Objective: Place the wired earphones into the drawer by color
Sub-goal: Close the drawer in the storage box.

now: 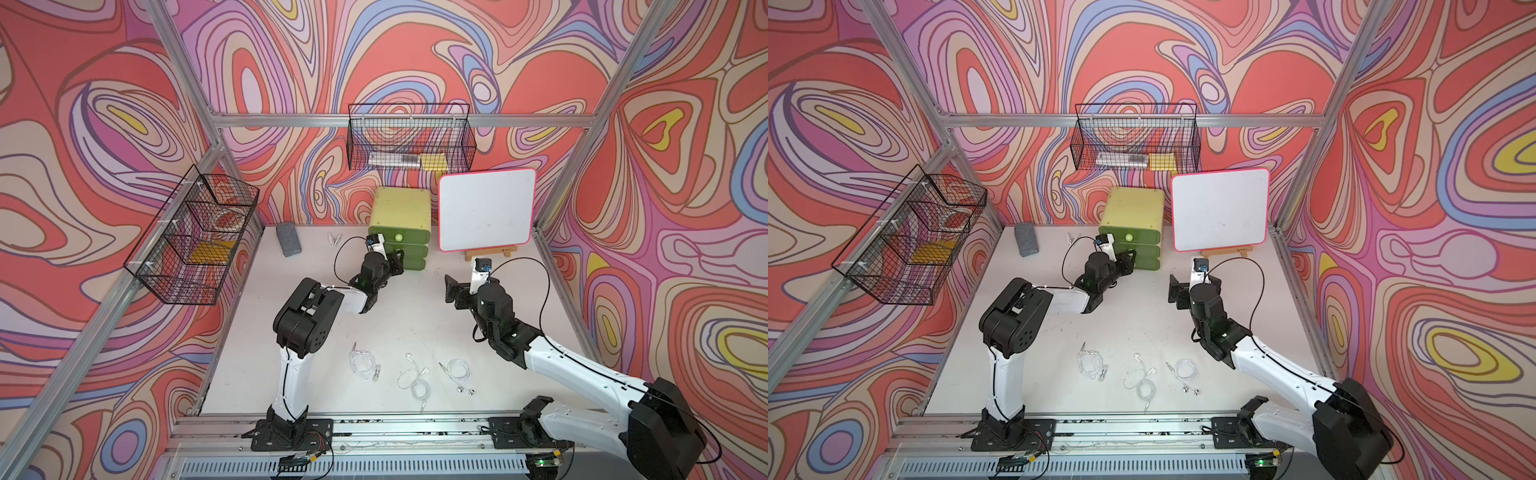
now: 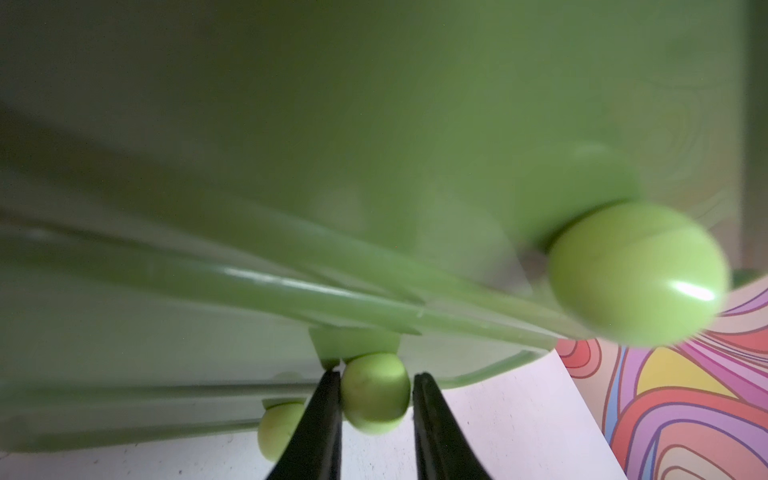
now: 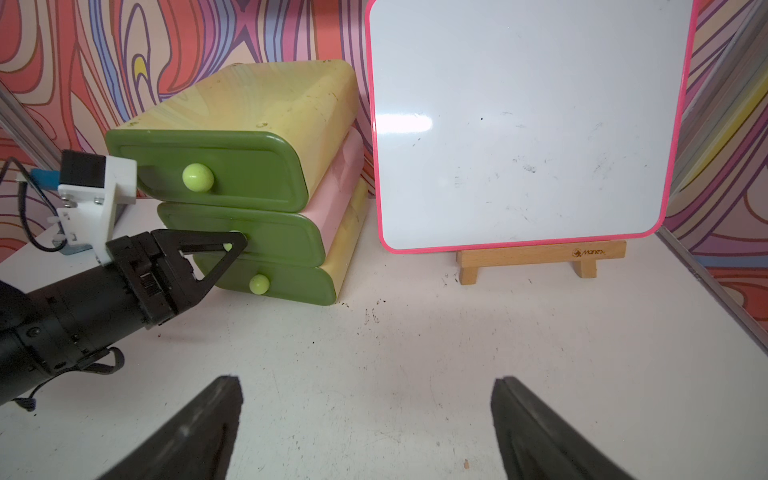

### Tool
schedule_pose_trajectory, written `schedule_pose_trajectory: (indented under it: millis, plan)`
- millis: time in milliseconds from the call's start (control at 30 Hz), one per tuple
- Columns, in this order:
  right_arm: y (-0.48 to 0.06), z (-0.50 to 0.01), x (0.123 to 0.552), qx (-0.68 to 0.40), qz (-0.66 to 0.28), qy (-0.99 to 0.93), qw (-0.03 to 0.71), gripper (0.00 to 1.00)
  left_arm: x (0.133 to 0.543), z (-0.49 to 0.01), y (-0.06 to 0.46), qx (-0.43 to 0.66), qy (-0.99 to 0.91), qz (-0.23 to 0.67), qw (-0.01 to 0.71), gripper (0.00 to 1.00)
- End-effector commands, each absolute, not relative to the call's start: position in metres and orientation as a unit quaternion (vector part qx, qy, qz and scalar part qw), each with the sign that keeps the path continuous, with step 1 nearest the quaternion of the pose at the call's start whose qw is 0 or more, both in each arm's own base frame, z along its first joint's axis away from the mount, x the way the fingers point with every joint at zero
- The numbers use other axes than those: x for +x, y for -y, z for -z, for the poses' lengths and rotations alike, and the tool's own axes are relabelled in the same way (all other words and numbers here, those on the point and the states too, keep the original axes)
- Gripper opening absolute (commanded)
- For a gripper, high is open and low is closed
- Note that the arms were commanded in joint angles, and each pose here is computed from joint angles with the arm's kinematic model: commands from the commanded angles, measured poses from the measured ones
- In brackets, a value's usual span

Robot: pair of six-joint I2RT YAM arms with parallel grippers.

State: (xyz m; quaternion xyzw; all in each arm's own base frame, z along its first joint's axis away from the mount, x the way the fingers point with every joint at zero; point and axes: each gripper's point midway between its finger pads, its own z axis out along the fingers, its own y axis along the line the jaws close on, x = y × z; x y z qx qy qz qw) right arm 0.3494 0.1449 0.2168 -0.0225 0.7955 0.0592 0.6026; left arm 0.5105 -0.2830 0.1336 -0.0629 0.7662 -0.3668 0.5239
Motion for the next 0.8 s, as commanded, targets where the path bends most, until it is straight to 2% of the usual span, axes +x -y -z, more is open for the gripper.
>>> schedule_pose_trajectory:
  millis: [0,200,467,600,767]
  plan:
    - [-0.141,-0.216,0.349,-0.020,-0.053,-0.794,0.605,0.96,0.518,-0.157,0.286,-0.063,-0.735,0.385,0.555,0.31]
    - [-0.141,-0.217,0.349,-0.019,-0.053,-0.794,0.606,0.96,0.505,-0.159,0.280,-0.066,-0.732,0.392,0.553,0.34]
    - [-0.142,-0.216,0.349,-0.019,-0.056,-0.795,0.604,0.96,0.478,-0.168,0.263,-0.080,-0.731,0.394,0.552,0.48]
    - [-0.142,-0.216,0.349,-0.019,-0.055,-0.795,0.604,0.95,0.469,-0.156,0.250,-0.120,-0.739,0.392,0.534,0.57]
    - [-0.142,-0.215,0.350,-0.020,-0.054,-0.795,0.604,0.96,0.462,-0.137,0.243,-0.187,-0.745,0.411,0.491,0.61]
